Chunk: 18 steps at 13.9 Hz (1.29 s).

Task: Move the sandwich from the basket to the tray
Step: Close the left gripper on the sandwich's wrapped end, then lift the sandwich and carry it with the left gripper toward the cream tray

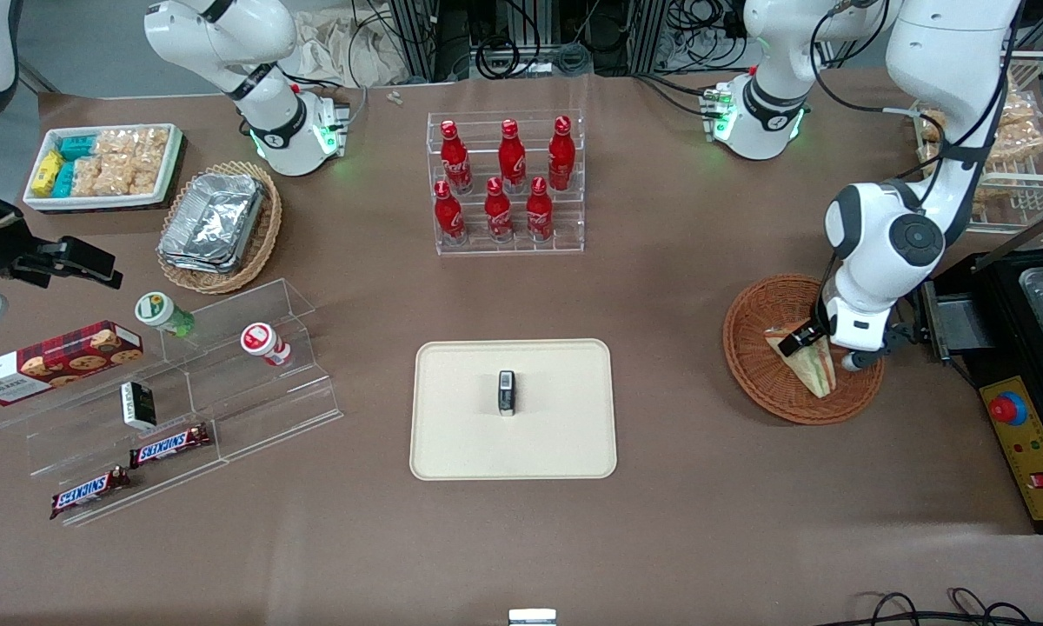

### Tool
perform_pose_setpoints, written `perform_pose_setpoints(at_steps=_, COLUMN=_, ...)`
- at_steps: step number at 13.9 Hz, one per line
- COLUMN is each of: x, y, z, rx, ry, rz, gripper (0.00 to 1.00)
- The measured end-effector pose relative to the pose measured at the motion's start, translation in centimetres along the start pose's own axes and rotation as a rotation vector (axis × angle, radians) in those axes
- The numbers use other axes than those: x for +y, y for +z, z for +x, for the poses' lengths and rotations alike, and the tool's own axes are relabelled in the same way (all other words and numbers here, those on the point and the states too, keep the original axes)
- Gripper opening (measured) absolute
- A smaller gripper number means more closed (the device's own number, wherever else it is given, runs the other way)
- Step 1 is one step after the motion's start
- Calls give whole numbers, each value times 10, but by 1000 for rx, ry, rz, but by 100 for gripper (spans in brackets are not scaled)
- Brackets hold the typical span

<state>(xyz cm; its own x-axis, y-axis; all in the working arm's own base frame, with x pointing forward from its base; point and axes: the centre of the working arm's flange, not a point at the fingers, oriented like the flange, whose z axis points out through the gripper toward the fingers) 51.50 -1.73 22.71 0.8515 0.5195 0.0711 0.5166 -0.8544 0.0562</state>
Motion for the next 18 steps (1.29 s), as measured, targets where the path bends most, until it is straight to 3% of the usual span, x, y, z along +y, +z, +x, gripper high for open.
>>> perform_pose_setpoints(at_steps=5, x=4, y=-2, z=1, rx=7, ry=-16, rz=-5, gripper=41)
perform_pose_setpoints(at_steps=10, x=10, y=-9, z=8, rx=16, ry=-31, rz=-12, gripper=30)
perform_pose_setpoints(at_steps=12, x=19, y=-27, z=21, rx=-38, ry=-37, rz=27, gripper=20)
perform_pose_setpoints(at_steps=14, x=39, y=-75, z=43, rx=-111, ry=-9, rz=106, gripper=20)
perform_pose_setpoints(at_steps=16, x=62, y=-142, z=59, rx=-152, ry=26, rz=180, gripper=20)
perform_pose_setpoints(at_steps=18, x=81, y=-206, z=64, rx=-173, ry=68, rz=209, gripper=20)
